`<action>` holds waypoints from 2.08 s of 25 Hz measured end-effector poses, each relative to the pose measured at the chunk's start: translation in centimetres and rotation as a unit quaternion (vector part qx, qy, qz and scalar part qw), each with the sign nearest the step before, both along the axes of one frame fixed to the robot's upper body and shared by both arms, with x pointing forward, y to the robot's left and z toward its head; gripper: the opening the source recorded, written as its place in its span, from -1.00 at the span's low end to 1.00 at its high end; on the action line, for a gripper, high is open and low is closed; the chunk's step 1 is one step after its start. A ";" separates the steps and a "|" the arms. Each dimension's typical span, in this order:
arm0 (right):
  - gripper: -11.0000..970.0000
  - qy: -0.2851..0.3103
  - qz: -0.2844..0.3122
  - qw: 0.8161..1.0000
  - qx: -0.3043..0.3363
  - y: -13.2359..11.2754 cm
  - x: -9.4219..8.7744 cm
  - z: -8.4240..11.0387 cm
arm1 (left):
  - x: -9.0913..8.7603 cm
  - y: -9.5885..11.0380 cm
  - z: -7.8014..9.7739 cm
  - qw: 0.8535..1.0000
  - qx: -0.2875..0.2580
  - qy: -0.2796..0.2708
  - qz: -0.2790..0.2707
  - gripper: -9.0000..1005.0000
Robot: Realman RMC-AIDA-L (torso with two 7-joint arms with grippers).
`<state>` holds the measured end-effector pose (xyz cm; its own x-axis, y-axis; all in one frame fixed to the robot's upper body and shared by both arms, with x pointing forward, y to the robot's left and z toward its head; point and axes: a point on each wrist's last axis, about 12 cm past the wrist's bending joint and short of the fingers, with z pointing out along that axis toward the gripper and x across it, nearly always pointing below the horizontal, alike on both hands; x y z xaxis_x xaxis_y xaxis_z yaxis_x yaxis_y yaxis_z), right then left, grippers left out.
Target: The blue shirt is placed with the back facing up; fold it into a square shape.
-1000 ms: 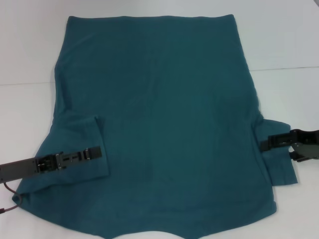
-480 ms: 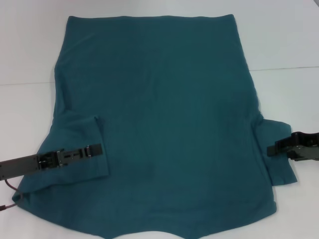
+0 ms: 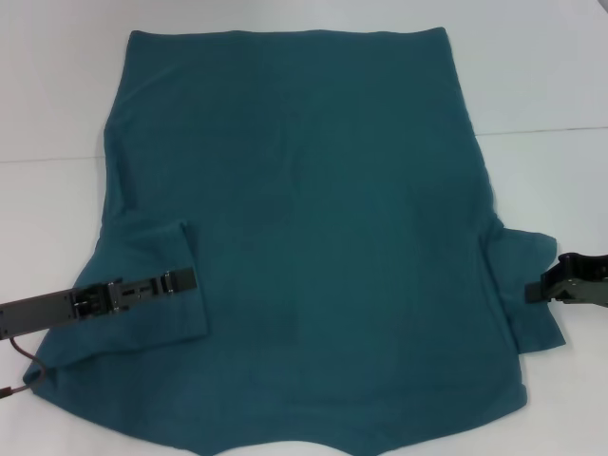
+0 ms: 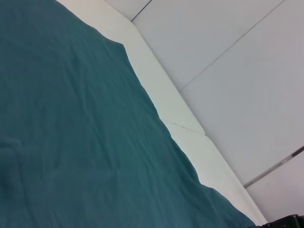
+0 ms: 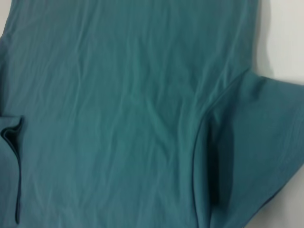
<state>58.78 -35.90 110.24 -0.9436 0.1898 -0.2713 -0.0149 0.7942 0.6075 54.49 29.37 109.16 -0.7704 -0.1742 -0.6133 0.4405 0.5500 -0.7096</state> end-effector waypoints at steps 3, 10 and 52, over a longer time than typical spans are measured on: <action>-0.92 0.001 -0.001 1.000 -0.006 -0.2 0.0 0.0 | 0.0 0.0 0.0 1.000 -0.001 0.000 -0.001 0.76; -0.95 0.004 -0.020 0.998 -0.063 -1.5 0.2 -0.3 | -0.1 0.1 0.0 1.000 -0.003 0.005 0.000 0.76; -0.95 -0.002 0.038 0.992 -0.120 0.2 3.8 5.8 | -0.3 0.8 -0.1 1.000 -0.008 0.011 0.020 0.76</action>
<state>62.59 -35.69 116.01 -0.9516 0.0478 -0.3036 -0.0824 0.9120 0.4018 54.24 30.21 109.07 -0.7757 -0.2155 -0.5931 0.4024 0.5551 -0.7280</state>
